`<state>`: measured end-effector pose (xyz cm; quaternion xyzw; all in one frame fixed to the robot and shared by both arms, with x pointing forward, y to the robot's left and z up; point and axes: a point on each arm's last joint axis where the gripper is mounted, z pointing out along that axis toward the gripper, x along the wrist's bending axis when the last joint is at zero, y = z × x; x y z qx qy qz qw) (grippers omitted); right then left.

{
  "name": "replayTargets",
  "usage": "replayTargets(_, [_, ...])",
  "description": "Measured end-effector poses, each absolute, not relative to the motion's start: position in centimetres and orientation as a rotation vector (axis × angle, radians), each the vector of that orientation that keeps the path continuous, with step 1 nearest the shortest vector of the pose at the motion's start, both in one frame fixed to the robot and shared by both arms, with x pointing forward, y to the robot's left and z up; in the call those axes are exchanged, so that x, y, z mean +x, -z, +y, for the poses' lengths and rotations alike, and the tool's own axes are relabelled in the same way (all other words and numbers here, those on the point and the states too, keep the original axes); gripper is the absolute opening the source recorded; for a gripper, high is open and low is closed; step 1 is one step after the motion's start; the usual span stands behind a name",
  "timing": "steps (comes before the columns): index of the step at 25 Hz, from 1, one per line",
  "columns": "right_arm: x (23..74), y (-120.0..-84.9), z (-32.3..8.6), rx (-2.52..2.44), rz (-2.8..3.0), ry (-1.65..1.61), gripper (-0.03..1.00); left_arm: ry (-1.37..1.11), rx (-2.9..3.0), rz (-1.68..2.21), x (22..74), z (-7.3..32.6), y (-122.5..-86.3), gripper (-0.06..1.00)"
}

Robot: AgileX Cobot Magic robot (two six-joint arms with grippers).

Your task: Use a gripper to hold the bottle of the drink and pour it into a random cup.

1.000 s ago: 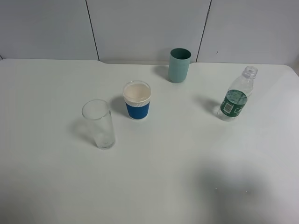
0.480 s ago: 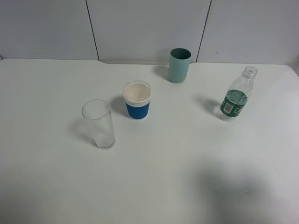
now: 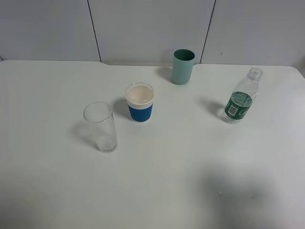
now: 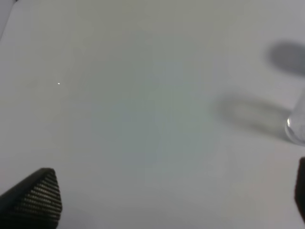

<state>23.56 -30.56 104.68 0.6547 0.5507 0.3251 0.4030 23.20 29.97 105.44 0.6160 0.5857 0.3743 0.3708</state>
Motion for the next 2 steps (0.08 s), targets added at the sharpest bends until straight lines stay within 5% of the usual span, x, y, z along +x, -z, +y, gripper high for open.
replayTargets(2, [23.56,-104.68,-30.56,1.654,1.391,-0.821,0.88,-0.960,1.580,1.502,23.20,29.97,-105.44,0.99])
